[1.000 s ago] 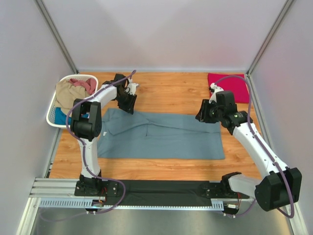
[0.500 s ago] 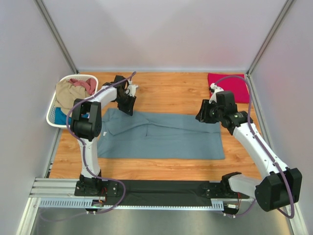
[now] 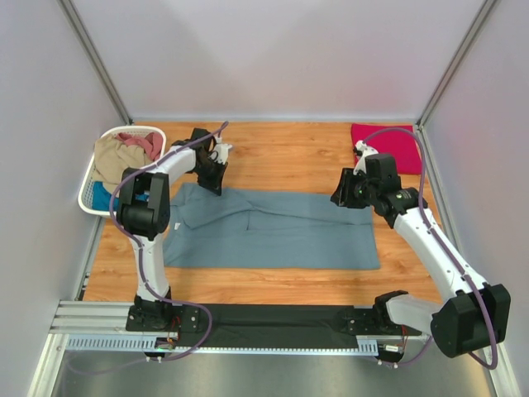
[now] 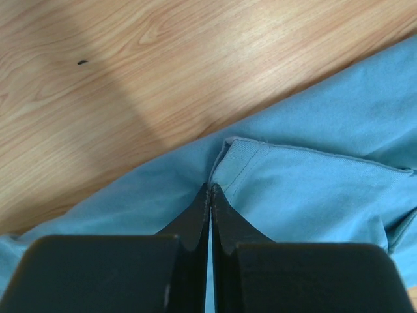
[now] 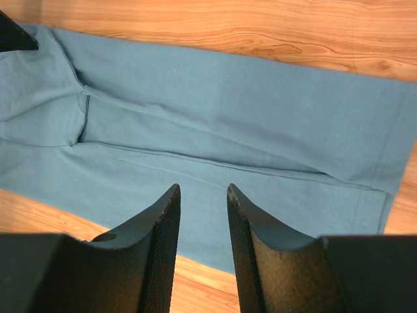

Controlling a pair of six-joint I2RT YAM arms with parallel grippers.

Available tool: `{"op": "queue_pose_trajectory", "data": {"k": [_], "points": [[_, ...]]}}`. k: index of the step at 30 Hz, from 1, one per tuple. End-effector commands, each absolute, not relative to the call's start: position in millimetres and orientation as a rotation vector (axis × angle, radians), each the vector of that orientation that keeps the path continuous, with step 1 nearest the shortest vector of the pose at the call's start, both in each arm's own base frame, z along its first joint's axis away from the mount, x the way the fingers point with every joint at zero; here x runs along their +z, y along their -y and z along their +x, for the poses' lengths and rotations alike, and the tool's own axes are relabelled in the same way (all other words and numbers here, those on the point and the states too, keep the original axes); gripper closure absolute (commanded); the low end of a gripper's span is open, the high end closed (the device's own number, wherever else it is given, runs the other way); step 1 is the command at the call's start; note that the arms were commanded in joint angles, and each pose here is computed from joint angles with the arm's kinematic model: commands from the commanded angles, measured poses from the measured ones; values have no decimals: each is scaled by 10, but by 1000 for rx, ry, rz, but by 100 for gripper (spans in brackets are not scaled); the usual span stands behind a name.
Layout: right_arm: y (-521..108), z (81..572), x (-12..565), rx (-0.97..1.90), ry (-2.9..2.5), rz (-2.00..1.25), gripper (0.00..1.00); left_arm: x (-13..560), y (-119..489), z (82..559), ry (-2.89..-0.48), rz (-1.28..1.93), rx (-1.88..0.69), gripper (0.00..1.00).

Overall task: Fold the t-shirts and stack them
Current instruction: Fold the tshirt

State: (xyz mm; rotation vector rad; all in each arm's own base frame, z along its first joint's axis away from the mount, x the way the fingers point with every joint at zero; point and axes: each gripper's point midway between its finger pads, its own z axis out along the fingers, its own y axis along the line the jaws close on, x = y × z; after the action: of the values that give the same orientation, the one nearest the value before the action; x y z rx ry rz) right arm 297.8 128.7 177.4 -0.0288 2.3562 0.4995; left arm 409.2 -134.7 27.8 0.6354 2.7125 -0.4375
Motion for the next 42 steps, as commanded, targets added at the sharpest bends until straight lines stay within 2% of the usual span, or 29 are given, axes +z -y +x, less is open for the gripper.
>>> {"op": "queue_pose_trajectory", "data": {"k": [1,13,32,42], "points": [[-1283,2992,1944,495,-2302,-37,63,592,1408,4045,-2655,631,-477,100],[-1275,2913,1981,508,-2289,-39,63,813,1438,3829,-2637,633,-446,100],[-1188,2691,2031,491,-2278,-54,63,846,1734,2887,-2764,681,-397,100],[-1153,2602,2121,488,-2258,-51,63,898,1864,2631,-2773,785,-378,100]]}}
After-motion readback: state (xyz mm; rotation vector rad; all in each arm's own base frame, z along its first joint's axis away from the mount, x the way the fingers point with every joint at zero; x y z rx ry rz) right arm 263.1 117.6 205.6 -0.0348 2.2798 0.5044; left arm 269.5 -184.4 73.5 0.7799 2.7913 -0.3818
